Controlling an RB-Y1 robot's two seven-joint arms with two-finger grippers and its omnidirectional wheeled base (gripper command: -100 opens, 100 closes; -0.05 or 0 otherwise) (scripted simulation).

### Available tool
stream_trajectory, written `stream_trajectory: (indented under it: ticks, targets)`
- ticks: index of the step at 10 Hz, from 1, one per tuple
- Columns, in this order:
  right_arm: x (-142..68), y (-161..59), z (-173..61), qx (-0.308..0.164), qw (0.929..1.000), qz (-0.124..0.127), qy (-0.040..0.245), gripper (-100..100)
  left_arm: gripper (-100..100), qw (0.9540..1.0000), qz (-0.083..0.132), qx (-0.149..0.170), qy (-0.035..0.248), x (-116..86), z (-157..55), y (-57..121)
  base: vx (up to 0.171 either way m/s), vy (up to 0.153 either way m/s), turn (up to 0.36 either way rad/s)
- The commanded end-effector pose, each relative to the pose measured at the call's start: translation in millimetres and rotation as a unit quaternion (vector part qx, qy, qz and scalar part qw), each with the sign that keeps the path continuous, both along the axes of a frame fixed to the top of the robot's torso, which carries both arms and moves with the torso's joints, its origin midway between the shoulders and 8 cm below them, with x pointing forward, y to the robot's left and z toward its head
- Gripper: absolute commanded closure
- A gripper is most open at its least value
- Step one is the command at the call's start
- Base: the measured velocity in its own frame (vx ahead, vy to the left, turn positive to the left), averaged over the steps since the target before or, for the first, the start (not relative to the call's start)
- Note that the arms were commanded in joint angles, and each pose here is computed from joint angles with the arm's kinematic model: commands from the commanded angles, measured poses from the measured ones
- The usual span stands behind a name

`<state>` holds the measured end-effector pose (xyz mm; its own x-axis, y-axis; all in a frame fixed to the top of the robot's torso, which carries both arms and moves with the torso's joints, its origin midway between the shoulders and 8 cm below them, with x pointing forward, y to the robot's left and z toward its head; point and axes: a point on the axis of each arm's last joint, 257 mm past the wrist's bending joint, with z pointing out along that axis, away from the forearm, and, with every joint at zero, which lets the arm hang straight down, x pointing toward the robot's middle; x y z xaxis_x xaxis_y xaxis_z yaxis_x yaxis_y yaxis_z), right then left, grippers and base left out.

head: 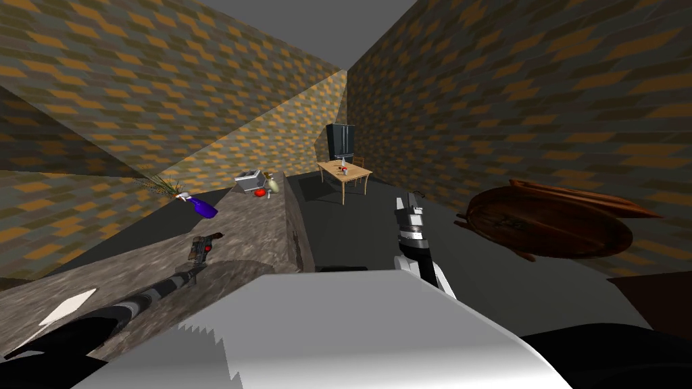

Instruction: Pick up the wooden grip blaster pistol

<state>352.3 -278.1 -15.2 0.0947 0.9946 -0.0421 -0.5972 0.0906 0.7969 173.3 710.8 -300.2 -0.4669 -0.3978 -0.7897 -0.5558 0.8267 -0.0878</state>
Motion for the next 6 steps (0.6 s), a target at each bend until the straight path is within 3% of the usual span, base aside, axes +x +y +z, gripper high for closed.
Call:
stream_trajectory:
  ticks: [1, 4, 5, 6]
  targets:
    - [0, 0, 0, 0.000, 1.0000, 0.000, 0.000, 0, -100, 0.9998, 0.002, 0.013, 0.014, -2, 4, 11.3, 0.061, 0.056, -0.119]
    - [0, 0, 0, 0.000, 1.0000, 0.000, 0.000, 0, -100, 0.9988, 0.004, 0.034, 0.036, -7, 12, 31.5, 0.049, 0.066, -0.142]
    - [0, 0, 0, 0.000, 1.0000, 0.000, 0.000, 0, -100, 0.9990, 0.003, 0.030, 0.032, -6, 12, 27.2, -0.006, -0.001, -0.022]
    - [0, 0, 0, 0.000, 1.0000, 0.000, 0.000, 0, 0, 0.9990, 0.004, 0.031, 0.033, -6, 12, 28.1, 0.000, 0.000, 0.000]
